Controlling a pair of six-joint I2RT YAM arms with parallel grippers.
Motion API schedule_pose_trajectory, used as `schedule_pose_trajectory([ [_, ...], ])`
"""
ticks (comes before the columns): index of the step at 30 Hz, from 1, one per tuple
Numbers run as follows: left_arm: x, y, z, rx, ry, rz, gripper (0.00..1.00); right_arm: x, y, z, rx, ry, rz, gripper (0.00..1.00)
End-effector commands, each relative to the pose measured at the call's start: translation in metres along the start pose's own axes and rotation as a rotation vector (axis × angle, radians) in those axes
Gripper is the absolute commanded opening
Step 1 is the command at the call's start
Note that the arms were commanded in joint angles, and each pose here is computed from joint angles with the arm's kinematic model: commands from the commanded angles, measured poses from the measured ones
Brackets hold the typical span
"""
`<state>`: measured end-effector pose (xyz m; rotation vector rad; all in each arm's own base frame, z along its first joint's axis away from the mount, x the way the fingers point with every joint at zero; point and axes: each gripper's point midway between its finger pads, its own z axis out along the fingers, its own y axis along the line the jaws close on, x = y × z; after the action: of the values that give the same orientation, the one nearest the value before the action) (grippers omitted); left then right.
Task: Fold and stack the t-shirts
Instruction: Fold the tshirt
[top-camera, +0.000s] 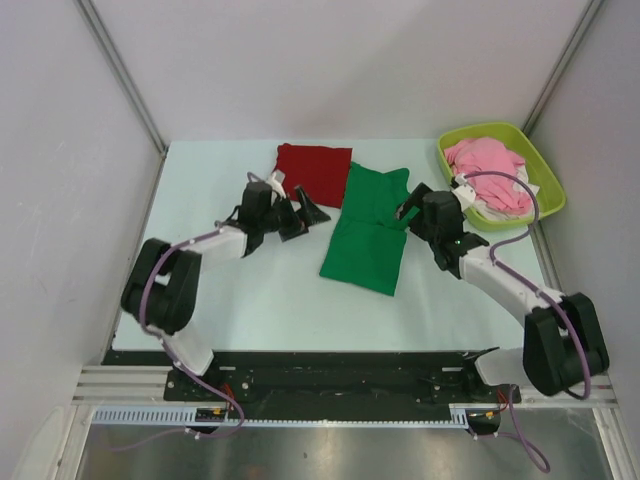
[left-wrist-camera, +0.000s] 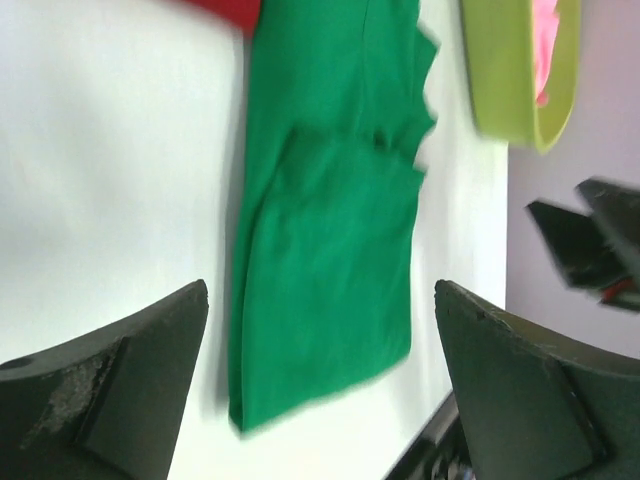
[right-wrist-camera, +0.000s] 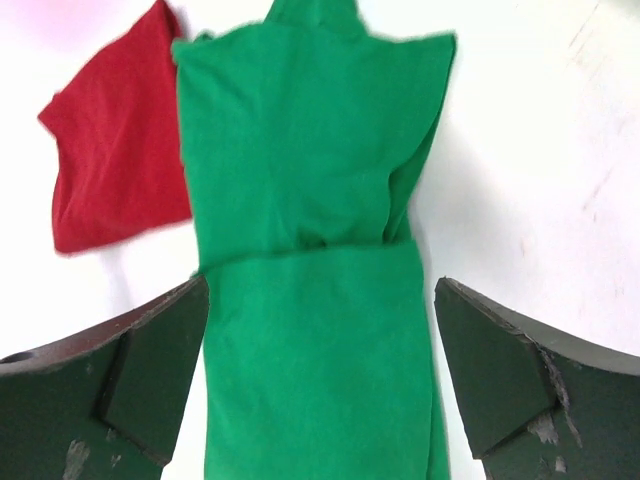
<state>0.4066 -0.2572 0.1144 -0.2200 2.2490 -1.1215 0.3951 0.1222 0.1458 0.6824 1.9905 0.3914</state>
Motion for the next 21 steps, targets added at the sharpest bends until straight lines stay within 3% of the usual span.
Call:
schedule_pose_trajectory([
  [1, 0.081, 0.017, -0.035, -0.041, 0.083, 0.031, 1.00, 0.032, -0.015, -0.044, 0.022, 0.090, -0.079, 1.00],
  [7, 0.145, 0.038, -0.048, -0.010, 0.152, 0.007, 0.99, 0.078, -0.035, -0.074, -0.055, 0.157, -0.075, 1.00],
  [12, 0.156, 0.052, -0.042, -0.016, 0.163, -0.004, 0.99, 0.107, -0.060, -0.079, -0.026, 0.219, -0.058, 1.00],
  [21, 0.164, 0.069, -0.028, -0.052, 0.196, -0.015, 0.96, 0.131, -0.057, -0.089, -0.068, 0.274, -0.051, 1.00],
])
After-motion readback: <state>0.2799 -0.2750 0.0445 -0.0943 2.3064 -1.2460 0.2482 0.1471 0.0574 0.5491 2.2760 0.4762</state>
